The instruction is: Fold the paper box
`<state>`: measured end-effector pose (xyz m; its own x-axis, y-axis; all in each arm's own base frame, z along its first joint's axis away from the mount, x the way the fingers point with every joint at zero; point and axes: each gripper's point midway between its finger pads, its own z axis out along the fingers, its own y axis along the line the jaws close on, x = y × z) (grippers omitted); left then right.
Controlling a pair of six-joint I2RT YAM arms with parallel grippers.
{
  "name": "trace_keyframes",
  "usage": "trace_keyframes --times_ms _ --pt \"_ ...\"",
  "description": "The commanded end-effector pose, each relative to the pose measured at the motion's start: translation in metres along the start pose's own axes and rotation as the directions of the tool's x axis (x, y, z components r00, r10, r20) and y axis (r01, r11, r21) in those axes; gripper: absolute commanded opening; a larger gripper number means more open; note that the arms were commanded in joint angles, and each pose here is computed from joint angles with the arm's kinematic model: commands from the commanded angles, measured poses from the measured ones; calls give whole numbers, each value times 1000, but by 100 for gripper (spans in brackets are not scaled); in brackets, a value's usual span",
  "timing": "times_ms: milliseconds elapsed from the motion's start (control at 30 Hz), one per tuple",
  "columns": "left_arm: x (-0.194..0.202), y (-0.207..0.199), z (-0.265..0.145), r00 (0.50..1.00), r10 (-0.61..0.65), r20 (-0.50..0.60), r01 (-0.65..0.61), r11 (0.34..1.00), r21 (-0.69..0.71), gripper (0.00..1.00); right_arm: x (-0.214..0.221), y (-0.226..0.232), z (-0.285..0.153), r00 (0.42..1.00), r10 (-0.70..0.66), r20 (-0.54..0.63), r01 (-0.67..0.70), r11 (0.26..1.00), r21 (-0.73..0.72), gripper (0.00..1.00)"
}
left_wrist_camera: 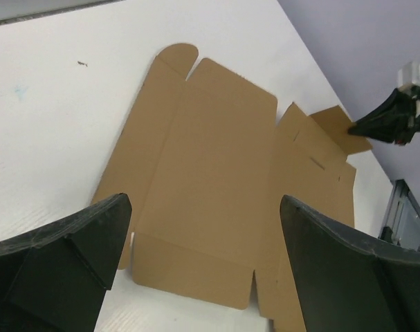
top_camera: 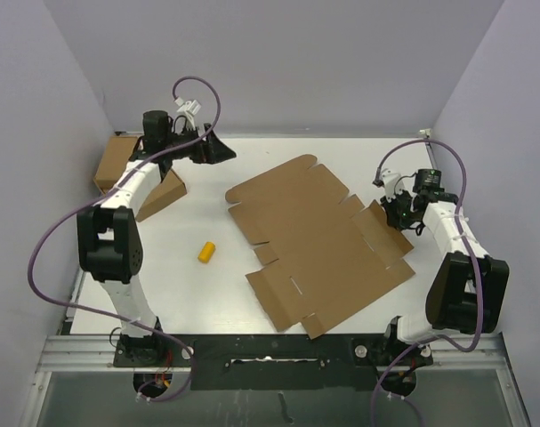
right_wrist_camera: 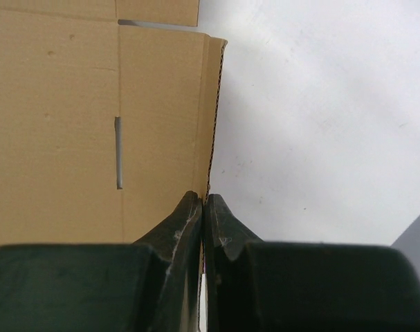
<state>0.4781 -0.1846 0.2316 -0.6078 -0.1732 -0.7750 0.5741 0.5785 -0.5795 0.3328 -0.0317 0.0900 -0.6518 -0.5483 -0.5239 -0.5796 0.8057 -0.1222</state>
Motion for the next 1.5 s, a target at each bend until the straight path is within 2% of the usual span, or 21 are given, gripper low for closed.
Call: trace_keyframes --times_ms 0,100,367,500,700,867,1033,1200,1267,1367,1467 --pt "23 16 13 991 17 -133 -9 998 61 89 -29 -12 -17 991 -68 113 58 995 87 0" --pt "36 30 23 983 9 -185 1 999 50 90 -34 -12 -23 986 -82 146 67 992 104 0" --pt "69 61 45 950 -121 -288 125 992 -4 89 -39 -11 -30 977 -106 182 83 988 128 0" --pt "95 86 50 904 -218 -367 179 974 -138 84 -37 -11 -27 979 -102 175 81 989 124 0" --pt "117 117 41 860 -294 -417 148 925 -349 76 -36 -10 -26 980 -99 172 80 990 118 0" --pt "132 118 47 833 -345 -432 184 910 -371 65 -35 -10 -24 981 -97 168 78 990 113 0" --pt "142 108 55 811 -382 -443 248 910 -331 55 -35 -8 -23 981 -91 168 74 992 105 0" --pt "158 109 57 792 -399 -462 250 902 -351 51 -36 -8 -22 982 -89 169 73 992 102 0" --pt "160 109 57 787 -407 -464 257 899 -353 45 -36 -8 -22 982 -87 170 71 992 100 0" --pt "157 105 59 794 -411 -448 279 901 -333 24 -36 -7 -22 981 -86 172 70 993 98 0" --pt "148 97 61 813 -400 -424 292 909 -297 13 -36 -6 -21 982 -83 172 68 994 92 0"
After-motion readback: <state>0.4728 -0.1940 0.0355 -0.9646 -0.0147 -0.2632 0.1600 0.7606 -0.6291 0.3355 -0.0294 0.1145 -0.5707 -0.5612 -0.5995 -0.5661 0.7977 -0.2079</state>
